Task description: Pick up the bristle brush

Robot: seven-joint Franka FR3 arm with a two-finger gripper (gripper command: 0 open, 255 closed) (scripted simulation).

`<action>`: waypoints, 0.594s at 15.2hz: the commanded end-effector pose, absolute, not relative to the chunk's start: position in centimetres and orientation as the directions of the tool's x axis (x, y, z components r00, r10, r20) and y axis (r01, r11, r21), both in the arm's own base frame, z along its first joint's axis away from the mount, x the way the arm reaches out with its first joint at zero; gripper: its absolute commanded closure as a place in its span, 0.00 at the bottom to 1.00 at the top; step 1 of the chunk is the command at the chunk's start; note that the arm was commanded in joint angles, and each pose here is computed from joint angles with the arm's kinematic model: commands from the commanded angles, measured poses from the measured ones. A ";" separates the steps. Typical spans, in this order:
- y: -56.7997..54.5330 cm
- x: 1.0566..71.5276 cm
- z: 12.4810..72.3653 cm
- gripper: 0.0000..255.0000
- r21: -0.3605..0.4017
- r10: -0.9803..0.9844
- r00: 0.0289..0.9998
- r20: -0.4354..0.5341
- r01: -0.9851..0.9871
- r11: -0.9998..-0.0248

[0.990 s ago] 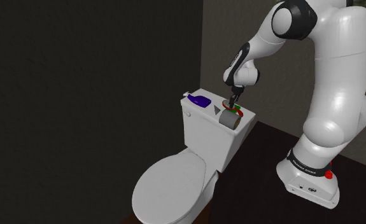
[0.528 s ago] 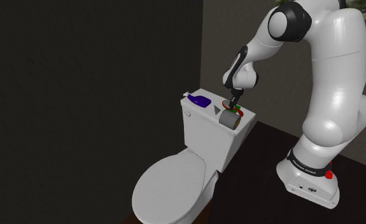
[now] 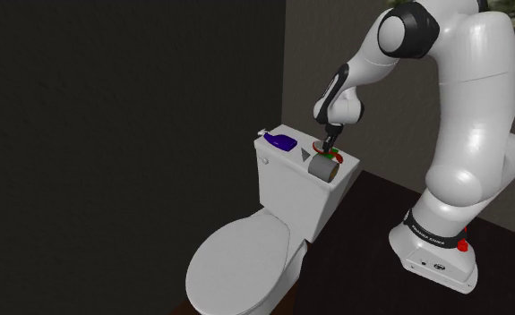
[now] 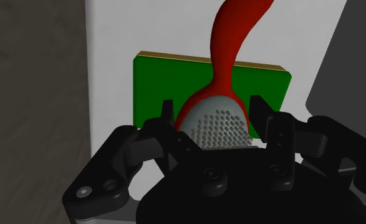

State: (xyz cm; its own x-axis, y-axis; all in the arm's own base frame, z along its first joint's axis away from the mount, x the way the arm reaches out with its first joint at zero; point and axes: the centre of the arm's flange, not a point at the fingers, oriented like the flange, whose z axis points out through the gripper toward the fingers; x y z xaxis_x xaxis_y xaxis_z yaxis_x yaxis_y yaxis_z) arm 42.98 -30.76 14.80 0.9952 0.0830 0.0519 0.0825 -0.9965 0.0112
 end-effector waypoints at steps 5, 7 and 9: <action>-30.7 43.0 17.8 1.00 0.012 0.083 0.995 0.052 0.082 -0.997; -30.7 43.0 18.8 1.00 0.012 0.083 0.995 0.052 0.082 -0.997; -30.7 43.0 19.9 1.00 0.012 0.083 0.995 0.052 0.082 -0.997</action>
